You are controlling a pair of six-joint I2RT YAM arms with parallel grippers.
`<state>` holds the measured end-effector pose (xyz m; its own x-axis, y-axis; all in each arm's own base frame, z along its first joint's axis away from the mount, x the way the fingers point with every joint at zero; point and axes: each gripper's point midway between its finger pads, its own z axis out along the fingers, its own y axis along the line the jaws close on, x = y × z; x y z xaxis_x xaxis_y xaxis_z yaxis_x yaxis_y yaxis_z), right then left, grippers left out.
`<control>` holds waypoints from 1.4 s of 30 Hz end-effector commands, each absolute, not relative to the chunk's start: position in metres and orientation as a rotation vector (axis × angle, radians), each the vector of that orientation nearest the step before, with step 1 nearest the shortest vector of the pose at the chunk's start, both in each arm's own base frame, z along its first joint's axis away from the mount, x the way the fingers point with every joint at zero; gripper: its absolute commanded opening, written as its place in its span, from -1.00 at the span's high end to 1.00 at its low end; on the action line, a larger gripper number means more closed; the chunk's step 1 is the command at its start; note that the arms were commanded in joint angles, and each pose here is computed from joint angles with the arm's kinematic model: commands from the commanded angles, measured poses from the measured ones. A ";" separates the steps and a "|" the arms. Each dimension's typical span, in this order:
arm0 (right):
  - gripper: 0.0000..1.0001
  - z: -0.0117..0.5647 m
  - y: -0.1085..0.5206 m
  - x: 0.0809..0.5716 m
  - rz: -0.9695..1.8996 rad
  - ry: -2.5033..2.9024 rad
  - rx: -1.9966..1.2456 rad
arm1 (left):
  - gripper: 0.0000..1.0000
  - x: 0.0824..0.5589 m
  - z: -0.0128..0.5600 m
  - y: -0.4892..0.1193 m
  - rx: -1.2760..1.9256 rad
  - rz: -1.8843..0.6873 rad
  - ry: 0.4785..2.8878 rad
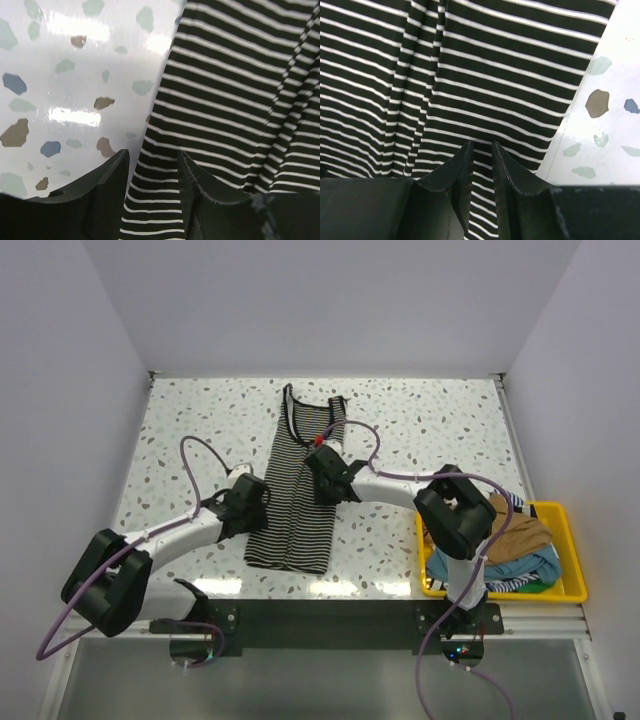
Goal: Fold and stack the tank tops
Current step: Fold the tank top
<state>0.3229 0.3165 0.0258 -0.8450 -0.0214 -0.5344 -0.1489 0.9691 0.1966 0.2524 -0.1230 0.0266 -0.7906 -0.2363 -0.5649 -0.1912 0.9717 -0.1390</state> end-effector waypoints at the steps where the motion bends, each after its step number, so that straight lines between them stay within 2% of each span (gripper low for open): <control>1: 0.47 0.024 0.305 0.321 0.256 2.548 -0.087 | 0.04 0.246 0.024 -0.134 -0.305 -0.219 2.491; 12: 0.43 -0.006 0.259 0.346 0.130 2.616 -0.018 | 0.07 0.199 -0.003 -0.163 -0.308 -0.321 2.558; 17: 0.42 0.005 0.261 0.344 0.194 2.607 -0.052 | 0.07 0.190 -0.005 -0.165 -0.329 -0.344 2.561; 20: 0.32 0.018 0.257 0.336 0.218 2.593 -0.049 | -0.01 0.190 0.004 -0.165 -0.309 -0.351 2.550; 24: 0.06 0.043 0.241 0.314 0.240 2.555 -0.011 | -0.08 0.183 0.015 -0.170 -0.258 -0.408 2.569; 26: -0.01 0.062 0.236 0.301 0.239 2.530 -0.006 | -0.08 0.177 0.016 -0.173 -0.240 -0.440 2.590; 31: -0.16 0.064 0.203 0.255 0.206 2.570 0.001 | -0.08 0.155 0.016 -0.190 -0.188 -0.595 2.645; 36: -0.16 0.052 0.184 0.215 0.236 2.632 0.049 | -0.14 0.142 0.018 -0.205 -0.164 -0.727 2.655; 42: -0.15 0.047 0.184 0.186 0.297 2.659 0.073 | -0.12 0.131 0.004 -0.202 -0.193 -0.696 2.709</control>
<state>0.1990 0.1818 0.0456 -0.8826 0.0582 -0.4665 -0.0305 0.9831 0.1803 0.1524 -0.2119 0.0256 -0.9029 -0.2246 -0.3666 0.0021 0.8504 -0.5261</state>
